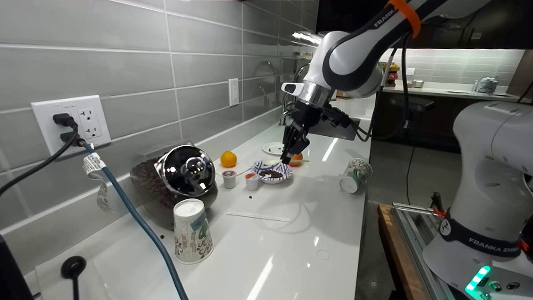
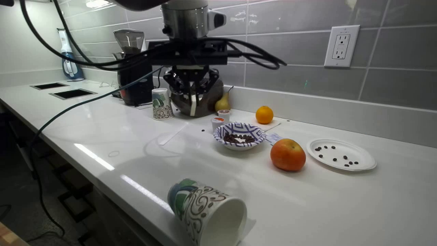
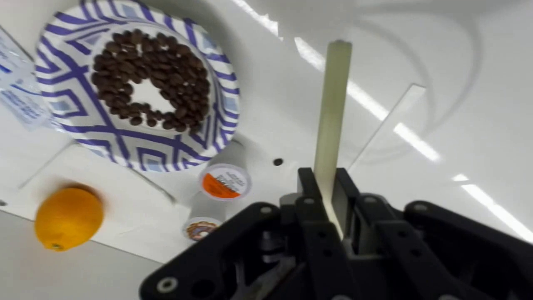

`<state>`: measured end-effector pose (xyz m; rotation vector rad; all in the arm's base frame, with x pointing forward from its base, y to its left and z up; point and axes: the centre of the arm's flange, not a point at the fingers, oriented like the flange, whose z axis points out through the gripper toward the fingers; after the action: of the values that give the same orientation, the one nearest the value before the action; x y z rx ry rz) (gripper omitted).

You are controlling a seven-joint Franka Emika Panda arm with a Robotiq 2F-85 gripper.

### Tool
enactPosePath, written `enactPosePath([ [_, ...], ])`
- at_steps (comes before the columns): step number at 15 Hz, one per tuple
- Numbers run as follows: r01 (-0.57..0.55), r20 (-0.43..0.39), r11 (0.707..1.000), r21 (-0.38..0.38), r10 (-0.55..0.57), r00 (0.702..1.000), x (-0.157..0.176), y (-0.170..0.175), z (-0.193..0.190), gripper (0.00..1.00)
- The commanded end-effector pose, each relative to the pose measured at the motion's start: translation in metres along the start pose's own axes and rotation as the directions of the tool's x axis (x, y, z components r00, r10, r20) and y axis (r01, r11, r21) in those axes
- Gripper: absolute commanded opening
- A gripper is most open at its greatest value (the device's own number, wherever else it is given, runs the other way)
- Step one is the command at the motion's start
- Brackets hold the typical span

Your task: Transfer a spoonful of contents from the bowl to the white plate

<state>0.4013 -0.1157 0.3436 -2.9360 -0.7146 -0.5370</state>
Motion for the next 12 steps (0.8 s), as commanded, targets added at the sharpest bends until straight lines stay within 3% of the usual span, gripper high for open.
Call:
enactPosePath([
  [1,0.117,0.013,0.981,0.153,-0.12,0.993,-0.001,-0.002,0.024,0.05],
  [3,0.156,0.022,0.97,0.185,-0.163,0.986,-0.004,-0.007,0.036,0.04],
  [12,0.245,0.026,0.959,0.142,-0.251,0.968,-0.011,-0.005,0.09,0.04],
])
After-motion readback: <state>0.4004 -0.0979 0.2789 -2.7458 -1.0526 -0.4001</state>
